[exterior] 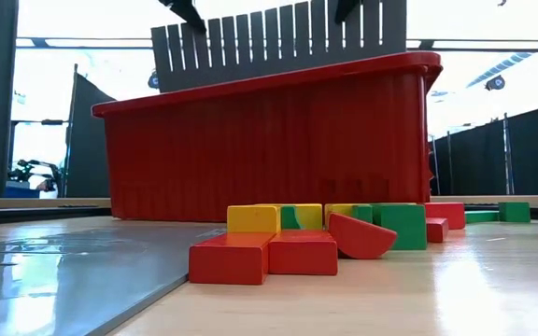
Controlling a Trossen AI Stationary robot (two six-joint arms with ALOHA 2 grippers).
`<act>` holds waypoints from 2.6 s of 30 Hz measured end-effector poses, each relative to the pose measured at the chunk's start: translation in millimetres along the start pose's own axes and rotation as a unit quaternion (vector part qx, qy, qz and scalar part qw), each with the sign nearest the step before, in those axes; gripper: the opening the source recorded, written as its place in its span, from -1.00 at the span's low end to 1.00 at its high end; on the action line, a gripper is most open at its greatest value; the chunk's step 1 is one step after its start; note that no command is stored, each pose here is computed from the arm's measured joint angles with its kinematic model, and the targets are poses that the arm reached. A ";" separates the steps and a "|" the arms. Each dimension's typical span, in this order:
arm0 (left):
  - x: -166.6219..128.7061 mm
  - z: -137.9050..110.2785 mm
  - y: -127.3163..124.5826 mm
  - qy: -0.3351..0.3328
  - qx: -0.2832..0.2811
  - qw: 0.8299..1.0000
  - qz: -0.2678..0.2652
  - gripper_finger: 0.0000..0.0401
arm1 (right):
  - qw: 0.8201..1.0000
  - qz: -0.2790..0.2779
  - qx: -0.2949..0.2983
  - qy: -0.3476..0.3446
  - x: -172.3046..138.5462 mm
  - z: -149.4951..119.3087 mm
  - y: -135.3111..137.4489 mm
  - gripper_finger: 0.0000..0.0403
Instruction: Sort blocks
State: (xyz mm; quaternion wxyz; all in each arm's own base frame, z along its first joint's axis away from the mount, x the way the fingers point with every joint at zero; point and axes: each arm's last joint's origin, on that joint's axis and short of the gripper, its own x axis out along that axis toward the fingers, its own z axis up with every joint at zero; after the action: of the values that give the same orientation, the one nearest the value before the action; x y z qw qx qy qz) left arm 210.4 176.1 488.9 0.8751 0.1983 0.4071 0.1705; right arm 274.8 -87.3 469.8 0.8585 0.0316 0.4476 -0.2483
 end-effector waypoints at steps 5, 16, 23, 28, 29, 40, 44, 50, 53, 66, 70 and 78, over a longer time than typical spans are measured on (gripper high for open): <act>0.1 0.6 -0.7 -0.010 0.000 1.000 -0.011 -1.00 | 1.000 -0.002 -0.002 0.003 0.2 -0.6 -0.5 -1.00; -0.1 1.4 -1.2 -0.020 -0.008 1.000 -0.021 -1.00 | 1.000 0.003 0.006 0.019 0.1 -3.6 -0.4 -1.00; 2.3 2.7 -1.1 -0.030 -0.016 0.999 -0.031 -1.00 | 1.000 0.006 0.013 0.026 -1.0 -5.5 -0.5 -1.00; 14.3 3.4 0.1 -0.022 -0.018 0.999 -0.041 -1.00 | 1.000 0.007 0.016 0.018 -7.9 -5.7 -2.1 -1.00; 16.7 3.5 0.3 -0.021 -0.019 0.999 -0.042 -1.00 | 1.000 0.007 0.020 0.015 -9.6 -5.3 -2.5 -1.00; 30.5 3.9 1.4 -0.011 -0.019 0.998 -0.053 -1.00 | 0.999 0.017 0.028 0.001 -17.4 -4.5 -3.6 -1.00; 30.8 3.1 2.4 -0.009 -0.021 0.998 -0.052 -1.00 | 0.999 0.022 0.028 -0.001 -17.4 -4.0 -3.3 -1.00; 30.6 1.7 4.0 -0.008 -0.023 0.998 -0.050 -1.00 | 0.999 0.023 0.028 -0.002 -17.2 -3.6 -3.1 -1.00; 30.5 1.0 4.5 -0.007 -0.026 0.998 -0.050 -1.00 | 0.999 0.024 0.026 -0.003 -17.5 -3.5 -3.2 -1.00; 30.3 -1.7 2.8 0.011 -0.031 0.998 -0.054 -1.00 | 1.000 0.024 0.019 -0.006 -17.2 -2.8 -3.1 -1.00; 30.4 -1.8 2.9 0.012 -0.031 0.998 -0.053 -1.00 | 1.000 0.023 0.020 -0.006 -17.1 -2.9 -3.6 -1.00; 30.5 -2.7 2.7 0.017 -0.034 0.998 -0.054 -1.00 | 1.000 0.019 0.011 0.003 -11.3 -3.1 -5.5 -1.00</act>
State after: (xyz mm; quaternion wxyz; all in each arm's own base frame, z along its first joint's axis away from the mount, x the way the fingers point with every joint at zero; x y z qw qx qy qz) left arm 226.5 192.9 468.9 0.8823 0.1437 0.4259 0.1399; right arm 264.5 -86.8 477.7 0.8613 0.0506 0.4467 -0.2368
